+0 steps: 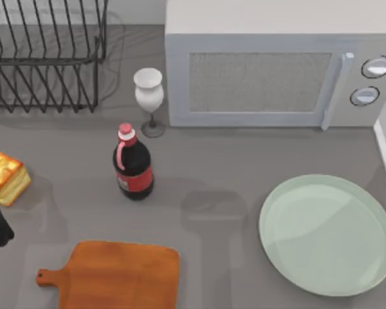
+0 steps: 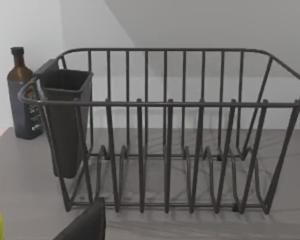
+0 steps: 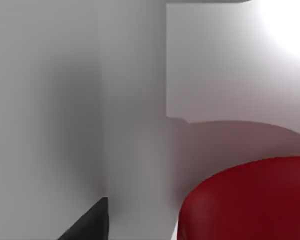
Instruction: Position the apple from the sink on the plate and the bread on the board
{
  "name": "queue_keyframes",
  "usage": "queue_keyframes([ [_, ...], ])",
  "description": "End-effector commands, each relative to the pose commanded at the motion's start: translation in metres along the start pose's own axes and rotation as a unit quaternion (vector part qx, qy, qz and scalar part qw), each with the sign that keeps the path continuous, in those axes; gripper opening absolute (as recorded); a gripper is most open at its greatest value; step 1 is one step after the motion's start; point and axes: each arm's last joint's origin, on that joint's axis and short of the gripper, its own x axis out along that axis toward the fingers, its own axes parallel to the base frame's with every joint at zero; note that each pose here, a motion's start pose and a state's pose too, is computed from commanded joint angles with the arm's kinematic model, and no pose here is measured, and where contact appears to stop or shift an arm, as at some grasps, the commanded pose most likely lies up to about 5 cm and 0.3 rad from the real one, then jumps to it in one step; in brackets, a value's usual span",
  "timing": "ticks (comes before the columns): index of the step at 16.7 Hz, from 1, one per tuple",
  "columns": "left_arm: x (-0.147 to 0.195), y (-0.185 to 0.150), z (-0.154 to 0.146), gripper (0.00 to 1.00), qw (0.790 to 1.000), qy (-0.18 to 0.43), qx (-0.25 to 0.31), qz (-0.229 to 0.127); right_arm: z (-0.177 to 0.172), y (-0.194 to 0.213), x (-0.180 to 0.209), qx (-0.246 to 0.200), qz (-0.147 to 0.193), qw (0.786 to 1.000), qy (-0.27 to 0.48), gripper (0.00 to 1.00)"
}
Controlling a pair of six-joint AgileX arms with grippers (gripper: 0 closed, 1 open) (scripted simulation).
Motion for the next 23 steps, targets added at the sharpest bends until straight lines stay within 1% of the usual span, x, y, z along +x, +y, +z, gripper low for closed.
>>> queue_keyframes([
  [3,0.0,0.0,0.0,1.0,1.0,0.0,0.0,0.0,-0.0041,0.0013,0.0172,0.0,0.001,1.0,0.003,1.0],
  [7,0.0,0.0,0.0,1.0,1.0,0.0,0.0,0.0,-0.0041,0.0013,0.0172,0.0,0.001,1.0,0.003,1.0],
  [20,0.0,0.0,0.0,1.0,1.0,0.0,0.0,0.0,-0.0041,0.0013,0.0172,0.0,0.001,1.0,0.003,0.02],
  [21,0.0,0.0,0.0,1.0,1.0,0.0,0.0,0.0,-0.0041,0.0013,0.0172,0.0,0.001,1.0,0.003,0.0],
  [23,0.0,0.0,0.0,1.0,1.0,0.0,0.0,0.0,-0.0041,0.0013,0.0172,0.0,0.001,1.0,0.003,0.0],
])
